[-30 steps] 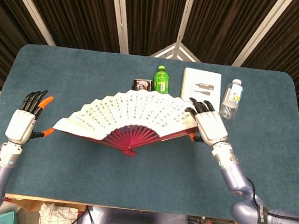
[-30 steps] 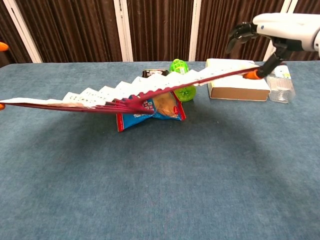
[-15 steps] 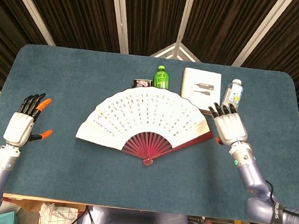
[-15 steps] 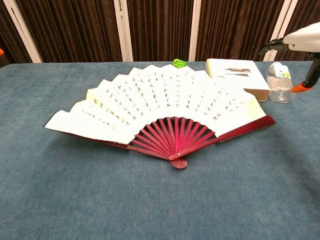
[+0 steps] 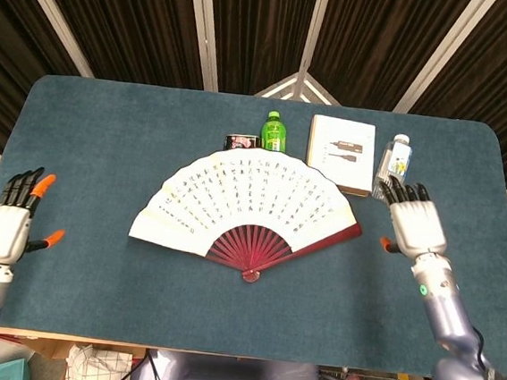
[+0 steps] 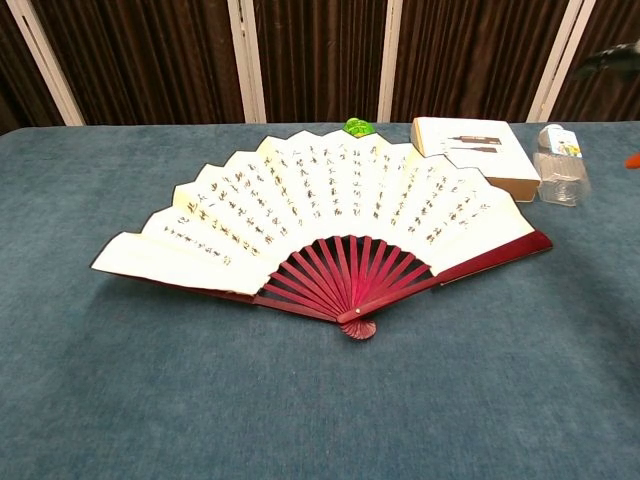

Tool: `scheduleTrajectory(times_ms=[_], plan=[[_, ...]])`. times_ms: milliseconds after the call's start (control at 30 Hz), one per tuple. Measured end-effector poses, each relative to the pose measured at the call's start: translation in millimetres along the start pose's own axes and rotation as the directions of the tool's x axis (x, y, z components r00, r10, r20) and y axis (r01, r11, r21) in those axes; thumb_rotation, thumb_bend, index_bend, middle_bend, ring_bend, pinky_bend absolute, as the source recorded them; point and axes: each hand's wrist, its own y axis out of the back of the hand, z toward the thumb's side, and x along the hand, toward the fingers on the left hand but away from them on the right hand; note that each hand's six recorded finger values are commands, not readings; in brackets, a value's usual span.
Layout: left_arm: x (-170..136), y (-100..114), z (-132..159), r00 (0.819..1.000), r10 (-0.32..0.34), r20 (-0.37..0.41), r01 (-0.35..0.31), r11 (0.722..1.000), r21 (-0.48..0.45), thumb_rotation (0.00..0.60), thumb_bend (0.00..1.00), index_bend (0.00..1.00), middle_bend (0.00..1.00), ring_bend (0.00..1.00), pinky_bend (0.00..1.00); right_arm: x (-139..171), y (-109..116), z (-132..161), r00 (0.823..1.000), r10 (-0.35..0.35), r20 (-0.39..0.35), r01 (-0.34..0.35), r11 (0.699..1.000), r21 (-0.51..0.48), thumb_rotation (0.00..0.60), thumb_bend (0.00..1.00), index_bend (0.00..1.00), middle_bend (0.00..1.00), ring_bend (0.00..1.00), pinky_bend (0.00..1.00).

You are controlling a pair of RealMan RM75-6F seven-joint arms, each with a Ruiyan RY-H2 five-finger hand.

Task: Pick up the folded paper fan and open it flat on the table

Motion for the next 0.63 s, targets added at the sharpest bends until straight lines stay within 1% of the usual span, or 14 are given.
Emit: scheduleTrajectory(times_ms=[67,133,200,267,333,367,467,567,633], plan=[[-9,7,-5,0.997,-0.021,-0.074,0.02,1.0,-0.005,0.6,0.2,0.08,0.0,0.0,0.0,18,-7,-6,0.999,-0.033,-0.007,0.032,0.996,-0.087,0.6,0.25,0.07,0.06,0.15,0.11],[-18,16,-8,0.989,-0.047,-0.14,0.046,0.999,-0.012,0.6,0.2,0.08,0.0,0.0,0.0,41,-18,-15,0.998,-0.058,-0.005,0.056,0.984,-0.17,0.6,0.25,0.07,0.06,0.15,0.11],[-28,28,-10,0.975,-0.079,-0.207,0.077,0.997,-0.014,0.6,0.2,0.08,0.0,0.0,0.0,63,-32,-28,0.997,-0.07,0.017,0.072,0.97,-0.234,0.6,0.25,0.07,0.06,0.15,0.11],[-40,42,-12,0.959,-0.104,-0.264,0.106,0.994,-0.004,0.6,0.2,0.08,0.0,0.0,0.0,87,-48,-47,0.995,-0.078,0.065,0.093,0.955,-0.283,0.6,0.25,0.07,0.06,0.15,0.11],[-51,57,-17,0.944,-0.113,-0.309,0.127,0.992,0.023,0.6,0.2,0.08,0.0,0.0,0.0,105,-58,-65,0.99,-0.095,0.108,0.123,0.95,-0.286,0.6,0.25,0.07,0.06,0.14,0.11],[-59,67,-22,0.934,-0.114,-0.339,0.139,0.989,0.052,0.6,0.19,0.08,0.0,0.0,0.0,111,-62,-72,0.987,-0.104,0.123,0.134,0.951,-0.277,0.6,0.25,0.07,0.06,0.14,0.11],[-78,82,-31,0.909,-0.109,-0.401,0.165,0.98,0.109,0.6,0.19,0.08,0.0,0.0,0.0,131,-72,-91,0.977,-0.131,0.17,0.17,0.956,-0.24,0.6,0.25,0.07,0.06,0.13,0.1],[-88,90,-33,0.897,-0.111,-0.428,0.177,0.977,0.116,0.6,0.19,0.08,0.0,0.0,0.0,142,-72,-101,0.968,-0.164,0.191,0.203,0.957,-0.207,0.6,0.25,0.07,0.06,0.13,0.1],[-90,92,-33,0.896,-0.116,-0.429,0.178,0.978,0.107,0.6,0.19,0.08,0.0,0.0,0.0,147,-69,-105,0.962,-0.188,0.2,0.225,0.958,-0.181,0.6,0.25,0.07,0.06,0.12,0.1]])
